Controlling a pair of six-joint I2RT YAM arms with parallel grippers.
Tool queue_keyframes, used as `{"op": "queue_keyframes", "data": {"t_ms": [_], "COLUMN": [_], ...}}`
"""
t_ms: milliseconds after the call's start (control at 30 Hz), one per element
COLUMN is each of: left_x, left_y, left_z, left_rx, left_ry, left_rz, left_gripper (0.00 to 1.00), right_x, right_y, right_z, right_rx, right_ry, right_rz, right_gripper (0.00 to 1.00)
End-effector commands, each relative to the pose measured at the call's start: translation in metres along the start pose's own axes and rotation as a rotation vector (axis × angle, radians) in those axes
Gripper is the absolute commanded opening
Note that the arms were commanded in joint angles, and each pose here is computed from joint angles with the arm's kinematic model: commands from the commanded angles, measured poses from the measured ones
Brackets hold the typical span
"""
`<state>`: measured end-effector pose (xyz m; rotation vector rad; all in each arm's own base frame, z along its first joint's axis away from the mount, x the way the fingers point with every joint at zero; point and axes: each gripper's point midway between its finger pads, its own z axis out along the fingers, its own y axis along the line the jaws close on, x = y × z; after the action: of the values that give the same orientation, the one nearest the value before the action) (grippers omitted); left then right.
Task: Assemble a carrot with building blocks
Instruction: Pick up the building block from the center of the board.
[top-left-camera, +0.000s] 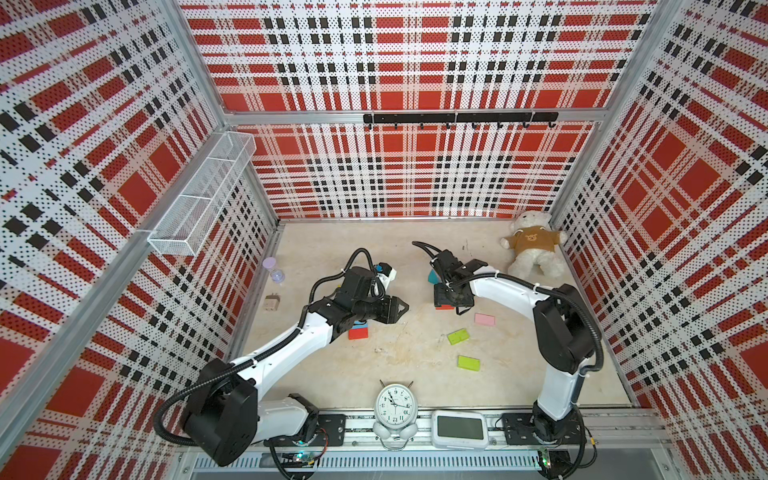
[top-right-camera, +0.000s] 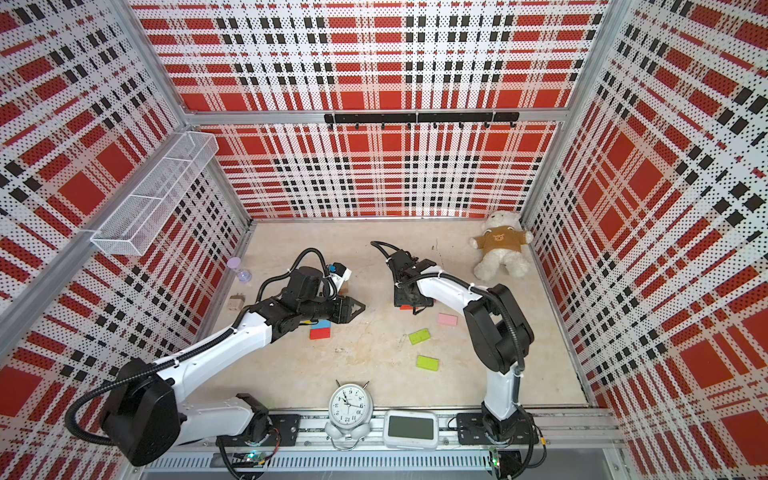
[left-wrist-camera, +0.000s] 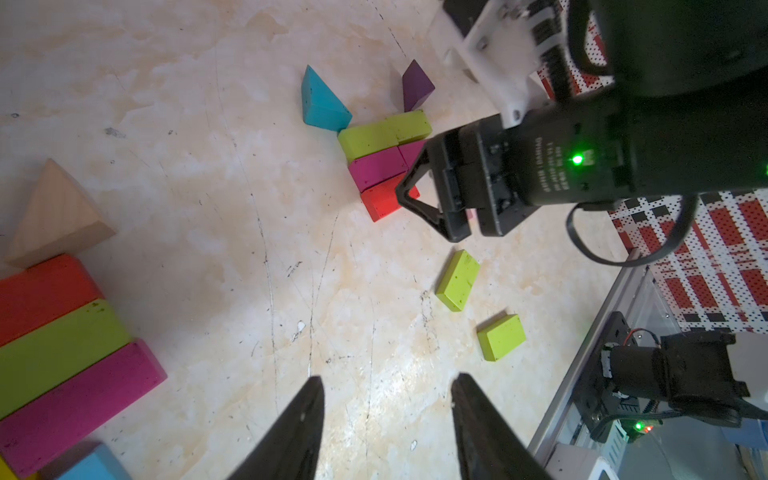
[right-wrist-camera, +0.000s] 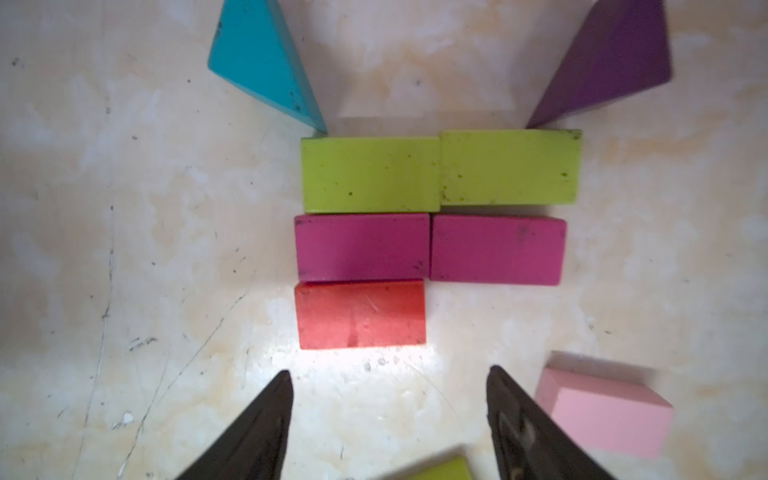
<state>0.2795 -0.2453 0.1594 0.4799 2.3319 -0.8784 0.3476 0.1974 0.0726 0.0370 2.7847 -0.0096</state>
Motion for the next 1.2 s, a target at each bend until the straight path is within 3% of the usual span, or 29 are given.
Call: {"op": "queue_keyframes", "data": {"t_ms": [0,333,700,1167], "left_x": [0.000,0.001,0.005,0.007], "left_y": [0.000,-0.002,0.001,0.003], "left_z": [0.001,0.005,0.006,0.010], "left_rx": [0.011,0.018,0.009,0.003], "left_ry": [-0.005,0.000,0.007,0.018], "left_rz": [-0.007,-0.006,-0.013,-0.025], "left_gripper": [0.53,0.53,0.53,0.53], "right_x": [0.005,0.035,0.045,0.047], "right_y": [-0.023,-0.090,-0.096,-0.108], "right_z": [-0.017,-0.002,0.028,0.039], "right_rx": [0.014,0.074,0.110,0.122], "right_ry": [-0.006,0.063,0.120,0.131], "right_rz": [0.056,0.187,0.153,0.153], "right_gripper": [0.76,0.80,0.81,0.74]}}
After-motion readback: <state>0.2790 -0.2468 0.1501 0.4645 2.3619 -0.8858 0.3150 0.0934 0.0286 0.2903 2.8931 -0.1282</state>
